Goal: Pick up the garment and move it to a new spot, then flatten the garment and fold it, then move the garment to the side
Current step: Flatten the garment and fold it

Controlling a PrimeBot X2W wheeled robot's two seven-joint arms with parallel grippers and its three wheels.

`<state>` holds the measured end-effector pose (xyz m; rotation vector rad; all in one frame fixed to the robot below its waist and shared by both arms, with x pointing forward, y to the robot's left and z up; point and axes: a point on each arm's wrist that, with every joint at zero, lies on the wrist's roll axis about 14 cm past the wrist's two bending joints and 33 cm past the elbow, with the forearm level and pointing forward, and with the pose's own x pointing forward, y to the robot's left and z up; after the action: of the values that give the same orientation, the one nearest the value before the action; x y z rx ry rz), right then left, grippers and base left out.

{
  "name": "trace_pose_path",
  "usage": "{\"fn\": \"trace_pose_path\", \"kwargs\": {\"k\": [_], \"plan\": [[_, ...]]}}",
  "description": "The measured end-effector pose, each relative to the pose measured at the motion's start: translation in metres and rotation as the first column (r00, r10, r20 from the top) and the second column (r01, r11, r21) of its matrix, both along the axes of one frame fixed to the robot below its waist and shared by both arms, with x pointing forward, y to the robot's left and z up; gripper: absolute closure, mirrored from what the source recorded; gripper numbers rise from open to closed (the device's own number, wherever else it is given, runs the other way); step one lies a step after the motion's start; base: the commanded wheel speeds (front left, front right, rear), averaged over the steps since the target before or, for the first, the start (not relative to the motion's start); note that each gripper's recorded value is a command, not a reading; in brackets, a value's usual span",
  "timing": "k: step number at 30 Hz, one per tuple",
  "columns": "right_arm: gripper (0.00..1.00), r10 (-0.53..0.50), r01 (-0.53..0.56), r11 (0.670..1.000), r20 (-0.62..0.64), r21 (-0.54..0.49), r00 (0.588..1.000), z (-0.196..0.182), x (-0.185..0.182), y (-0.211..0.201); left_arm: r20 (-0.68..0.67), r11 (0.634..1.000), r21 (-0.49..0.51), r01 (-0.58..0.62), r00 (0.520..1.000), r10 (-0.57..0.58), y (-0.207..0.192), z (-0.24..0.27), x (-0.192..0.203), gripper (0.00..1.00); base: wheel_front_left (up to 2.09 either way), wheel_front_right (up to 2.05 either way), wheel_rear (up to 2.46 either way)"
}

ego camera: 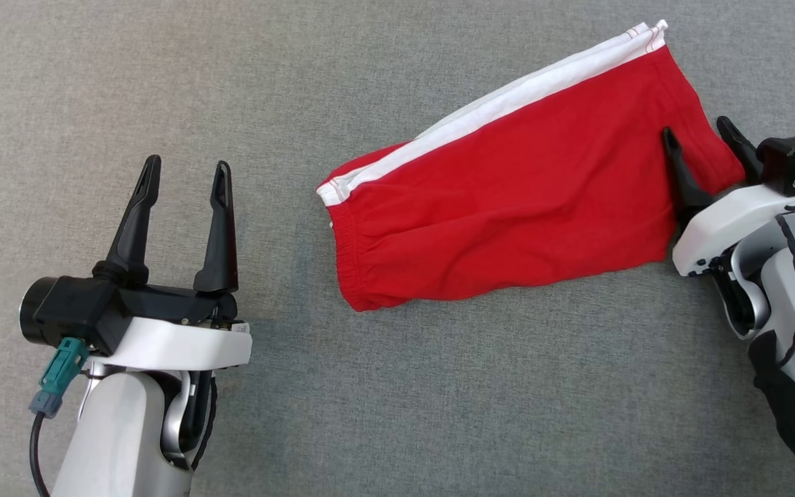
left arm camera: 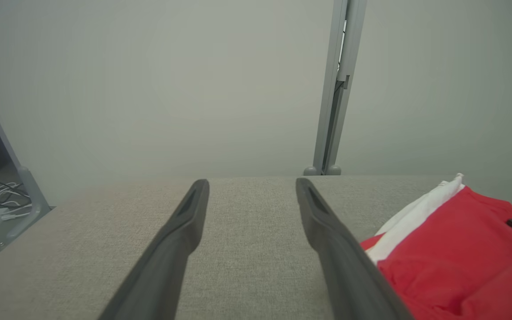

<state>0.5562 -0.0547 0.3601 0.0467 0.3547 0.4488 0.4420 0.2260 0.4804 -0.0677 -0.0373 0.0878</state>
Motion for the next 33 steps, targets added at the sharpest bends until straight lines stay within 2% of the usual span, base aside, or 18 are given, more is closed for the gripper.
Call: {"fn": "trace_pose_path", "kwargs": {"k": [1, 2, 3, 4, 9, 13, 20, 26, 29, 33], "plan": [[0.2, 0.002, -0.002, 1.0, 0.002, 0.002, 1.0, -0.001, 0.001, 0.002, -0.002, 1.0, 0.001, -0.003, 1.0, 0.003, 0.001, -0.001, 0.0, 0.0, 0.0, 0.0, 0.0], [0.56, 0.0, 0.001, 1.0, -0.005, 0.008, 1.0, -0.001, 0.001, 0.003, -0.001, 1.0, -0.001, -0.005, 1.0, 0.005, 0.0, -0.001, 0.0, 0.0, 0.0, 0.0, 0.0], [0.85, 0.0, 0.0, 1.0, -0.008, 0.01, 1.0, -0.001, 0.001, 0.004, 0.0, 1.0, -0.003, -0.001, 1.0, 0.001, -0.001, -0.001, 0.001, 0.0, 0.0, 0.0, 0.0], [1.0, -0.001, 0.001, 1.0, -0.007, 0.019, 1.0, -0.001, 0.0, 0.005, 0.002, 1.0, -0.002, 0.002, 1.0, -0.002, -0.002, -0.001, 0.002, 0.0, 0.0, 0.0, 0.0], [1.0, -0.026, 0.026, 0.996, -0.003, 0.082, 1.0, 0.007, -0.006, 0.008, 0.012, 1.0, -0.002, 0.023, 1.0, -0.023, -0.008, 0.001, 0.006, 0.0, 0.0, 0.0, 0.0], [1.0, -0.084, 0.083, 0.985, 0.002, 0.153, 0.996, 0.015, -0.021, -0.002, 0.028, 0.999, -0.002, 0.047, 0.998, -0.047, -0.015, 0.005, 0.01, 0.0, 0.0, 0.0, 0.0], [1.0, -0.237, 0.235, 0.942, -0.022, 0.238, 0.971, 0.021, -0.067, -0.043, 0.035, 0.996, -0.011, 0.086, 0.996, -0.086, -0.028, 0.007, 0.007, 0.0, 0.0, 0.0, 0.0], [1.0, -0.37, 0.368, 0.896, -0.043, 0.246, 0.928, 0.021, -0.109, -0.083, 0.044, 0.991, -0.012, 0.131, 0.991, -0.13, -0.043, 0.011, 0.004, 0.0, 0.0, 0.0, 0.0], [1.0, -0.415, 0.409, 0.879, -0.031, 0.245, 0.909, 0.027, -0.117, -0.099, 0.047, 0.989, -0.011, 0.149, 0.988, -0.148, -0.049, 0.013, 0.001, 0.0, 0.0, 0.0, 0.0], [1.0, -0.428, 0.407, 0.875, 0.026, 0.263, 0.903, 0.047, -0.116, -0.102, 0.066, 0.985, -0.012, 0.173, 0.983, -0.172, -0.057, 0.02, 0.002, 0.0, 0.0, 0.0, 0.0]]}}
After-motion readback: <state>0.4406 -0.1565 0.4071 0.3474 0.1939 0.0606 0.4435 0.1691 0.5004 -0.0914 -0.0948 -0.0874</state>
